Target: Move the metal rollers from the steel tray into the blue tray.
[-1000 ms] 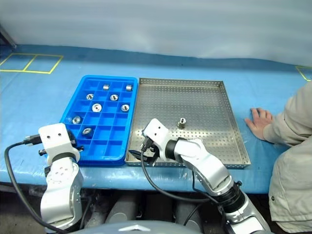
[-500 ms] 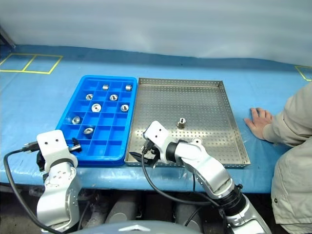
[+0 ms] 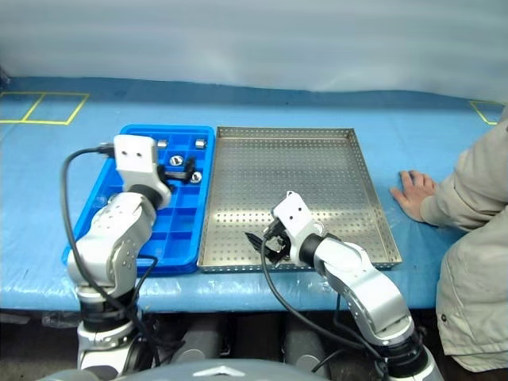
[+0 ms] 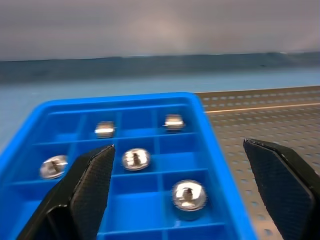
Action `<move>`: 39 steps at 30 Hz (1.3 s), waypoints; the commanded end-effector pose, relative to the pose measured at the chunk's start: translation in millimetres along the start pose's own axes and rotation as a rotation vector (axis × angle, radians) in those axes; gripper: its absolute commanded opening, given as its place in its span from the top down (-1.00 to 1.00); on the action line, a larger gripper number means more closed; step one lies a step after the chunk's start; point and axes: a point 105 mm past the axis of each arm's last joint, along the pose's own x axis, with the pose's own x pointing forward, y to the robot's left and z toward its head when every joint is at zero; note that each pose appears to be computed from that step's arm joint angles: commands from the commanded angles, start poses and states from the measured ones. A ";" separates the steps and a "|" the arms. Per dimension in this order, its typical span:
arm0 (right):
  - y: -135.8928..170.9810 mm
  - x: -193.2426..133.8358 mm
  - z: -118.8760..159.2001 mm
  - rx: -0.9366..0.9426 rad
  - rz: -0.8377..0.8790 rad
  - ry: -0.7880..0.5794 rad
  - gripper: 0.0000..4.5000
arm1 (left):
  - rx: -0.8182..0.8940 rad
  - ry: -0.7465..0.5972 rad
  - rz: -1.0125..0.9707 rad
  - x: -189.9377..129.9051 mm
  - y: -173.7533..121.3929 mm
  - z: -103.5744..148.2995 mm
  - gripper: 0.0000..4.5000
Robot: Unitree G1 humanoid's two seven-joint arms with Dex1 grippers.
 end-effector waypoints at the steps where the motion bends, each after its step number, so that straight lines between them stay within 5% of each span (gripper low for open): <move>1: -8.3 -13.4 9.4 -0.009 -0.082 -0.041 -1.00 | -0.019 0.042 -0.242 15.6 -34.0 4.1 -0.99; 15: -7.9 -20.8 3.2 0.047 -0.180 -0.048 -1.00 | 0.146 0.206 -0.456 79.7 -91.3 -47.2 -0.99; 28: -6.5 -16.9 7.4 0.035 -0.167 -0.059 -1.00 | 0.189 0.253 -0.493 99.4 -115.5 -67.7 -0.99; 31: -6.5 -16.8 7.6 0.035 -0.167 -0.060 -1.00 | 0.223 0.308 -0.438 101.9 -109.0 -76.1 -0.74; 37: -6.6 -16.2 6.7 0.039 -0.167 -0.059 -1.00 | 0.264 0.341 -0.396 101.2 -101.2 -82.5 0.14; 39: -6.1 -15.2 6.8 0.039 -0.163 -0.059 -1.00 | 0.263 0.324 -0.407 99.5 -102.3 -78.0 0.24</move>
